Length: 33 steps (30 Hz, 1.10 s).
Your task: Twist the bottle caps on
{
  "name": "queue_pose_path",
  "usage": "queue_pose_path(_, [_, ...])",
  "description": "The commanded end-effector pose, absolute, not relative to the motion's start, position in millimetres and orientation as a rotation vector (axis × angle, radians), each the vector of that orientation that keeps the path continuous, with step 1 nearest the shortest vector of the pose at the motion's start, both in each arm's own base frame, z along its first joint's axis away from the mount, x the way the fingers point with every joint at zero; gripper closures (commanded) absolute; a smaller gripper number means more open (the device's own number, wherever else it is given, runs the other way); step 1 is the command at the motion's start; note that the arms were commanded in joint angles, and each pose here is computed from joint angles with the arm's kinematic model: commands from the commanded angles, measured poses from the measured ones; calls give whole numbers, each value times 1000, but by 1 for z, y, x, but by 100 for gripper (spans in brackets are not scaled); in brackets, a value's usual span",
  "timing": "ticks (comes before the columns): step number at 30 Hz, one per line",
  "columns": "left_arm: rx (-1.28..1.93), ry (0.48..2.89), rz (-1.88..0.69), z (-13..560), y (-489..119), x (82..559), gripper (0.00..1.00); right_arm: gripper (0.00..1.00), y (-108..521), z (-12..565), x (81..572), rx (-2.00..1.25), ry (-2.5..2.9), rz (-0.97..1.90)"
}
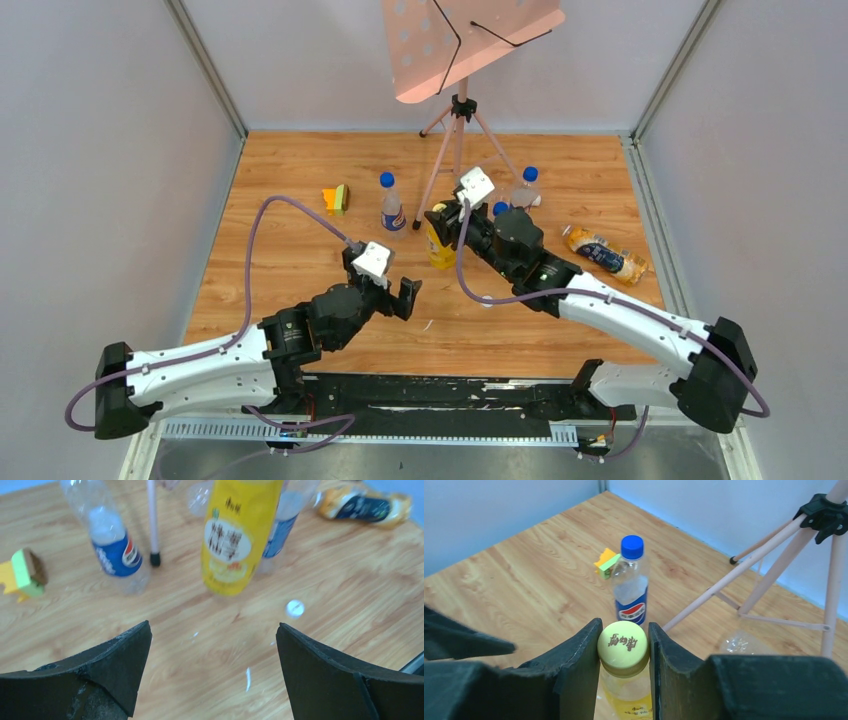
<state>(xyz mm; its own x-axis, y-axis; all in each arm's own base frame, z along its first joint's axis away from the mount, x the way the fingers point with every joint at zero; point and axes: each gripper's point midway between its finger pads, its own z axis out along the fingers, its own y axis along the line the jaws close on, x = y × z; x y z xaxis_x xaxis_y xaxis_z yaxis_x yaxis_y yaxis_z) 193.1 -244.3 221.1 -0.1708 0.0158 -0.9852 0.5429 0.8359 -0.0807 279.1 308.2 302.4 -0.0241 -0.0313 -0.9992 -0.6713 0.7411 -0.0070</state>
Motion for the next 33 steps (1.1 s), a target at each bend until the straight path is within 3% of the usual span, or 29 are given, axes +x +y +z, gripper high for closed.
queue_pose_path(1, [383,1886,-388,191,-213,185,0,100,307,322,311,-518,1388,503])
queue_pose_path(9, [289,2223,-318,130,-194,155,0,100,322,291,344,-462,1401,504])
queue_pose_path(15, [264,2328,-288,110,-194,146,0,100,330,269,349,-466,1439,525])
queue_pose_path(24, [146,2308,-360,108,-183,142,0,94,331,242,351,-498,1491,501])
queue_pose_path(33, [43,2203,-704,118,-185,127,0,88,333,218,354,-494,1549,500])
